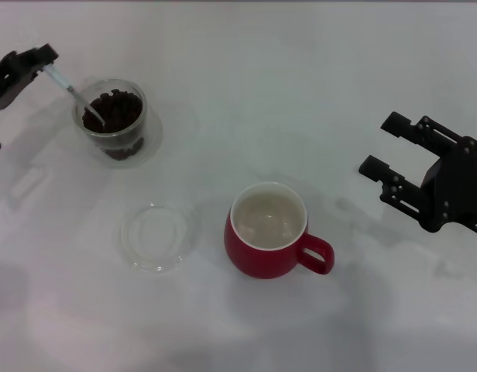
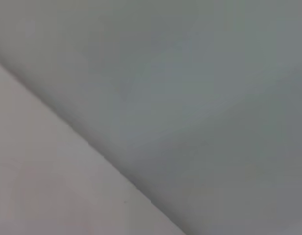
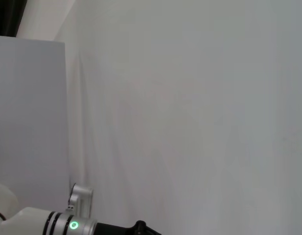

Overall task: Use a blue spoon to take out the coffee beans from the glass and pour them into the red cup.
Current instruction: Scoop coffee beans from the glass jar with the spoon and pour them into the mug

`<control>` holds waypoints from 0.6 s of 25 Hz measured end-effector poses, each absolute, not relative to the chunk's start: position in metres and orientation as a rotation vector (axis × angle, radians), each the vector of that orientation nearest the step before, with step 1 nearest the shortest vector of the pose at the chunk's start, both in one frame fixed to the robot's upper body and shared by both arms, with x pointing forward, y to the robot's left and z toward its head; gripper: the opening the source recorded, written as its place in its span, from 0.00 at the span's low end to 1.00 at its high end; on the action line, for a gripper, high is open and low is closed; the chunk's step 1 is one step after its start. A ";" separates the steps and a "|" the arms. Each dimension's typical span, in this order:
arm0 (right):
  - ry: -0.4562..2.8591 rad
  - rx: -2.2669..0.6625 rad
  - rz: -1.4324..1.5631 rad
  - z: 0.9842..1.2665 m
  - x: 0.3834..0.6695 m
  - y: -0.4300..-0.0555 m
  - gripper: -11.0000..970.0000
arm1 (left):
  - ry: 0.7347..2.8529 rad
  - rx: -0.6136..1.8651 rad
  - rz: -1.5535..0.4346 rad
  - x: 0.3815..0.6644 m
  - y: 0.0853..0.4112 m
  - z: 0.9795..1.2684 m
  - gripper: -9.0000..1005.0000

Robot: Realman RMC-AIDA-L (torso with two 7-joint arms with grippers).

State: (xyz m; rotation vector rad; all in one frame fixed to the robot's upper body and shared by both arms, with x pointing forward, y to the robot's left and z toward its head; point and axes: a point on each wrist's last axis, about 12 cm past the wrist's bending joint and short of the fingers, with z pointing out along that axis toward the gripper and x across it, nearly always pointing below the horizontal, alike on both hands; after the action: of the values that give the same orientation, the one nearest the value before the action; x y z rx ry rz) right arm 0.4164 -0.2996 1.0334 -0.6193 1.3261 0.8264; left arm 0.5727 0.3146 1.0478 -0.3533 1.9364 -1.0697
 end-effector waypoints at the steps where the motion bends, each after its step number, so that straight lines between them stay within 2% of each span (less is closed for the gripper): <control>1: 1.327 -0.620 0.825 1.033 0.417 -0.300 0.68 | 1.932 -0.379 -1.076 0.571 0.317 1.047 0.13; 10: 1.339 -0.626 0.817 1.033 0.419 -0.300 0.68 | 1.830 -0.619 -1.125 0.547 0.340 1.036 0.13; 15: 1.346 -0.628 0.816 1.032 0.420 -0.299 0.68 | 1.782 -0.645 -1.153 0.541 0.347 1.038 0.13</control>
State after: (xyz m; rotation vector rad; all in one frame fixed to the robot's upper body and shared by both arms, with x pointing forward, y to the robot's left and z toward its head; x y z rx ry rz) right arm 0.4205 -0.2990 1.0317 -0.6283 1.3463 0.8165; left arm 0.5415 0.3465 1.0376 -0.6454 1.7822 -1.1527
